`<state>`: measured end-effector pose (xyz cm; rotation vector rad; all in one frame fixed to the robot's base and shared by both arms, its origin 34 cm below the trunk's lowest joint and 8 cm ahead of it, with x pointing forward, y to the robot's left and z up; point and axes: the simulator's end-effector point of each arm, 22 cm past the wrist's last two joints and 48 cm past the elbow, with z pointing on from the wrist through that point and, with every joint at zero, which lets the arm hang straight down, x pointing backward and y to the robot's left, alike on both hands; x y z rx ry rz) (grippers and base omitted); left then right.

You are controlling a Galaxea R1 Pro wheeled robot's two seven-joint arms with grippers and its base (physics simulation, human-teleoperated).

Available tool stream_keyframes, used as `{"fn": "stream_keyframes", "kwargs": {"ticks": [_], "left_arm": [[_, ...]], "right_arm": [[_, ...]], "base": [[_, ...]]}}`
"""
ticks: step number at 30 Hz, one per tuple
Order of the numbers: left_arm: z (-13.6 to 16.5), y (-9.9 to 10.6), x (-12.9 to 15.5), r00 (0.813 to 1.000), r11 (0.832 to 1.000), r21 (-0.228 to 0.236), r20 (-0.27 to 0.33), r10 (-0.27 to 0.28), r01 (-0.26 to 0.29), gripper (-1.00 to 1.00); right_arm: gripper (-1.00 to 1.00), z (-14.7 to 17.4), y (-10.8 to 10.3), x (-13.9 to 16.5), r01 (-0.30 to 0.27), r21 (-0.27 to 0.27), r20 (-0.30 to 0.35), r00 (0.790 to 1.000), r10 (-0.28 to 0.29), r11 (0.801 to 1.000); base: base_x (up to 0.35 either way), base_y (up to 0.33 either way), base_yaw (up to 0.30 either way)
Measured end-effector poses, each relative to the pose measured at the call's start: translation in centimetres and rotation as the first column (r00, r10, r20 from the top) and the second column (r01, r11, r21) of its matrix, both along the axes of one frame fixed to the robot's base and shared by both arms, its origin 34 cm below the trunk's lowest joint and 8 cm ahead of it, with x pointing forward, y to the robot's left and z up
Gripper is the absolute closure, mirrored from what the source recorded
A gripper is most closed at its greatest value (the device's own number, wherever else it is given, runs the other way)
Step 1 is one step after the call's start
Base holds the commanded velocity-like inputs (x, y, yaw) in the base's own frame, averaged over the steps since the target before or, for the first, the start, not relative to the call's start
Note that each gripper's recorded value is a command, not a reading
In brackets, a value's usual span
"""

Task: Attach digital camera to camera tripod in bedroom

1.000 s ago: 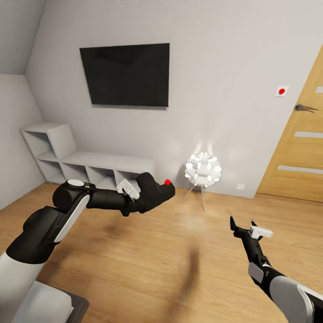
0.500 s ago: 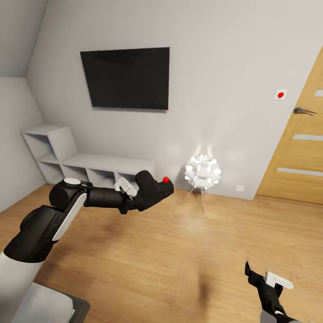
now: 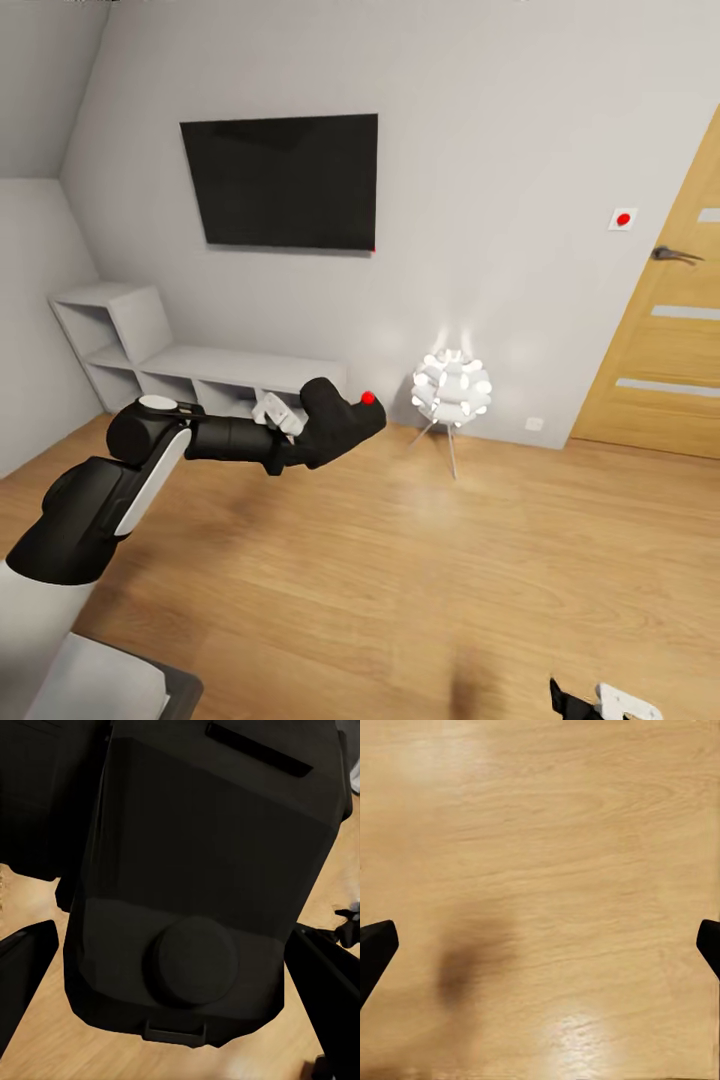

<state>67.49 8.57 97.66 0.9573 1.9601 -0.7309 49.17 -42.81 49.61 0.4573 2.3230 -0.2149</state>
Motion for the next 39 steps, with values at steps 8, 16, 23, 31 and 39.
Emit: {"fn": "stream_keyframes", "kwargs": {"ticks": [8, 16, 23, 31, 39], "left_arm": [[2.4, 1.0, 0.8, 0.999, 0.999, -0.025, 0.009, 0.031, -0.031, 1.0], [4.1, 1.4, 1.2, 0.999, 0.998, -0.035, 0.011, 0.044, -0.044, 1.0], [5.4, 1.6, 1.4, 0.999, 0.998, -0.039, 0.013, 0.049, -0.049, 1.0], [6.8, 1.5, 1.4, 0.999, 0.998, -0.042, 0.015, 0.049, -0.049, 1.0], [8.2, 1.5, 1.4, 0.999, 0.998, -0.042, 0.016, 0.049, -0.049, 1.0]], "right_arm": [[-1.0, -0.1, 1.6, -2.5, -0.111, -0.007, -0.074, 0.991, 0.111, 0.994], [-1.0, -0.6, 5.8, -5.2, -0.135, 0.052, -0.119, 0.983, 0.14, 0.99], [-1.0, -0.3, 8.6, -6.8, -0.26, 0.062, -0.16, 0.95, 0.267, 0.964], [-1.0, 0.7, 9.9, -7.4, -0.364, 0.055, -0.185, 0.911, 0.368, 0.93], [-1.0, 1.4, 11.1, -8.0, -0.377, 0.081, -0.211, 0.898, 0.385, 0.923]], "base": [[0.0, 0.0, 0.0], [0.0, 0.0, 0.0], [0.0, 0.0, 0.0], [0.0, 0.0, 0.0], [0.0, 0.0, 0.0]]}}
